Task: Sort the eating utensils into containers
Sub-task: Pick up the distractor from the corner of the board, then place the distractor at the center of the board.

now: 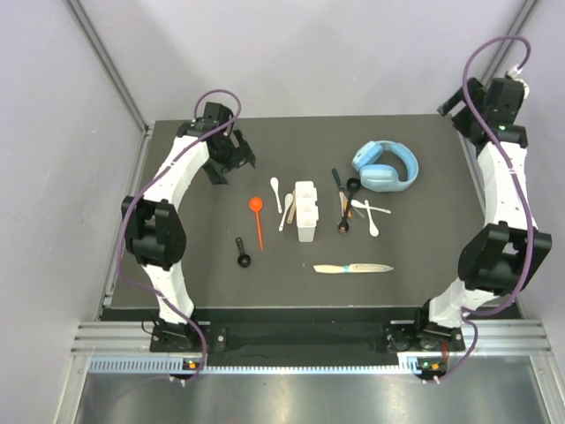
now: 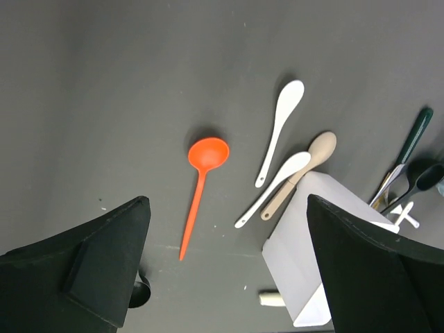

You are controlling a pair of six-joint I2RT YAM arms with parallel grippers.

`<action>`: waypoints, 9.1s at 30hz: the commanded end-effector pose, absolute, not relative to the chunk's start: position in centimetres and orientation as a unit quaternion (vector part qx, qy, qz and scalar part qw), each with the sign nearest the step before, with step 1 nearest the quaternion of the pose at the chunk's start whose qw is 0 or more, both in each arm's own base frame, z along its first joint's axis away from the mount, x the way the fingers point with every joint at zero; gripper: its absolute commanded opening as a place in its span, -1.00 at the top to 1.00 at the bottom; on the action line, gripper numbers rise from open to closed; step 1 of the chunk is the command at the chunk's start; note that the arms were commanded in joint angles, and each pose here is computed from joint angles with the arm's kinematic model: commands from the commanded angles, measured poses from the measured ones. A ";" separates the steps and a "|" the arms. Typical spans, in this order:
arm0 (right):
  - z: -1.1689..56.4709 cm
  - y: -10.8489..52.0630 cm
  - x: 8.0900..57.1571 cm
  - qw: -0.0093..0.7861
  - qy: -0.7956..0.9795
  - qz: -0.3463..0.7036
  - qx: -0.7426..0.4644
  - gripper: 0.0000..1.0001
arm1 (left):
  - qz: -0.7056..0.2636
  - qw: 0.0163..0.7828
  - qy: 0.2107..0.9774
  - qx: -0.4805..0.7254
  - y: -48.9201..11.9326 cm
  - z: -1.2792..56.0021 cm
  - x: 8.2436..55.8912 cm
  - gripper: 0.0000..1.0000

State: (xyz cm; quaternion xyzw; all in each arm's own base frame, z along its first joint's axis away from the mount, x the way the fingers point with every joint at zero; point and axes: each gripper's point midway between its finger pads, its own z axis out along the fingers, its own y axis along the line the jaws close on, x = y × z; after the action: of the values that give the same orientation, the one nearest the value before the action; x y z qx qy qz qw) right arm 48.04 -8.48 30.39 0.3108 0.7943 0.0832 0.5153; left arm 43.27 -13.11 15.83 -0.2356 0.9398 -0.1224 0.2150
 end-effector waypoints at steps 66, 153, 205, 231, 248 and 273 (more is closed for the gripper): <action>3.7 -5.4 46.5 0.208 0.938 -0.063 0.269 0.09 | -0.196 0.251 0.925 -0.208 -15.1 16.9 41.1 -0.98; 30.4 23.2 55.3 0.393 0.798 0.448 0.092 1.00 | -0.099 0.303 0.899 -0.300 -8.9 17.2 38.0 -0.98; 17.6 31.1 22.2 0.178 0.889 0.266 -0.326 1.00 | -0.009 0.268 0.909 -0.320 -3.6 12.9 32.2 -0.98; 10.7 33.5 21.9 0.083 0.876 0.255 -0.400 1.00 | 0.003 0.266 0.907 -0.328 -3.1 12.8 31.6 -0.98; 6.7 30.8 28.2 0.091 0.911 0.234 -0.328 1.00 | 0.014 0.254 0.913 -0.319 -2.9 12.3 31.3 -0.98; 5.8 30.3 31.2 0.097 0.923 0.212 -0.307 -0.02 | 0.018 0.248 0.916 -0.315 -3.0 11.8 31.9 -0.98</action>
State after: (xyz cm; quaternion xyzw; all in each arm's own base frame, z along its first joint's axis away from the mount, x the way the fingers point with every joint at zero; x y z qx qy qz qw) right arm 30.33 29.72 3.55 -0.3050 0.9284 0.2007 0.0687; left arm 31.22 -3.36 11.24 -0.3148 0.9182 0.0116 0.2400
